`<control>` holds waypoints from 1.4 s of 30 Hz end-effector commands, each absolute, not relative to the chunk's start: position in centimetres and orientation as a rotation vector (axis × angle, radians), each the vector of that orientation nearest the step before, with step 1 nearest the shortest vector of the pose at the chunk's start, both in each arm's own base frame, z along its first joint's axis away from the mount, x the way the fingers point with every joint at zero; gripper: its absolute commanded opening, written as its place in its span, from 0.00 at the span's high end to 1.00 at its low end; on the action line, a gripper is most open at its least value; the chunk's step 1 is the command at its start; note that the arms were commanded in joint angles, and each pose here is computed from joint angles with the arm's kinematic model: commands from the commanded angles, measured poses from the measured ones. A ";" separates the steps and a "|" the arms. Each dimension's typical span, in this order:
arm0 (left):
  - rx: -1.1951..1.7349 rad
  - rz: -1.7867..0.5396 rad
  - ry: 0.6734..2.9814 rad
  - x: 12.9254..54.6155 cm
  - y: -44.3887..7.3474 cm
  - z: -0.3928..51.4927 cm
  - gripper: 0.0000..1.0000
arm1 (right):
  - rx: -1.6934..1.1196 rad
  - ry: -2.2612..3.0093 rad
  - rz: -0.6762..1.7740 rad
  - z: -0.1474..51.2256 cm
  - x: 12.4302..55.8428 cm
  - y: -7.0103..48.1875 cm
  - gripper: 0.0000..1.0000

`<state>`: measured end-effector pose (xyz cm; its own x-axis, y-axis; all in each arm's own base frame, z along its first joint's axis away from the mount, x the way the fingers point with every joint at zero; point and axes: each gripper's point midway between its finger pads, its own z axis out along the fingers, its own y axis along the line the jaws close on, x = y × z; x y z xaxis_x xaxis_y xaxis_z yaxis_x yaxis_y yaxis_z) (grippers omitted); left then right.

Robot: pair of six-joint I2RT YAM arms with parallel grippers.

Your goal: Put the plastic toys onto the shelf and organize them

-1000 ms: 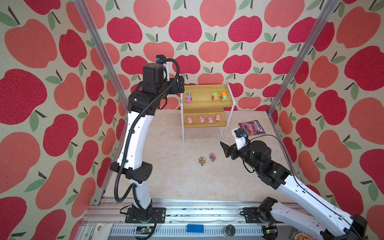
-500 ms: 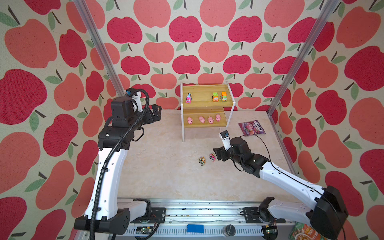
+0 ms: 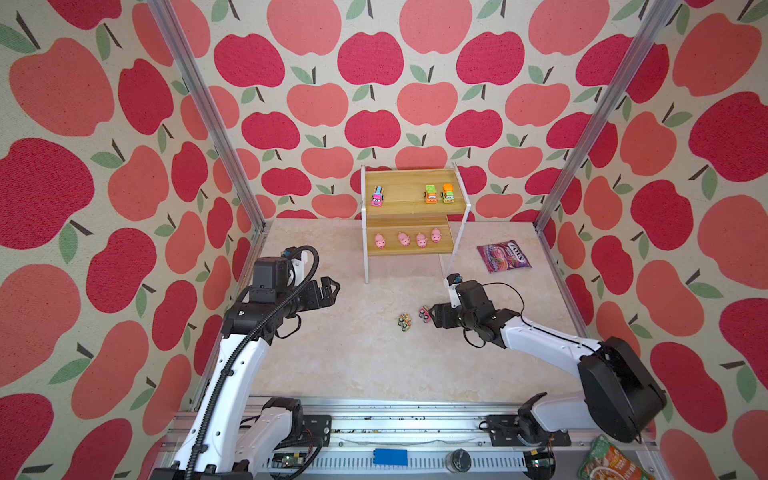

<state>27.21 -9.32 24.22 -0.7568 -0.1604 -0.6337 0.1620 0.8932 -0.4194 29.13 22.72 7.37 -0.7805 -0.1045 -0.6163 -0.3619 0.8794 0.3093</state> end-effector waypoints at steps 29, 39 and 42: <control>0.163 -0.663 2.390 28.0 -14.5 21.8 0.00 | -0.341 2.435 0.784 2.0 29.6 27.5 0.43; 0.157 -0.658 2.381 27.6 -14.3 22.1 0.00 | -0.532 2.380 0.518 2.5 29.0 27.8 0.61; 0.157 -0.655 2.377 27.5 -14.2 22.2 0.00 | -0.570 2.341 0.396 3.6 29.1 27.6 0.64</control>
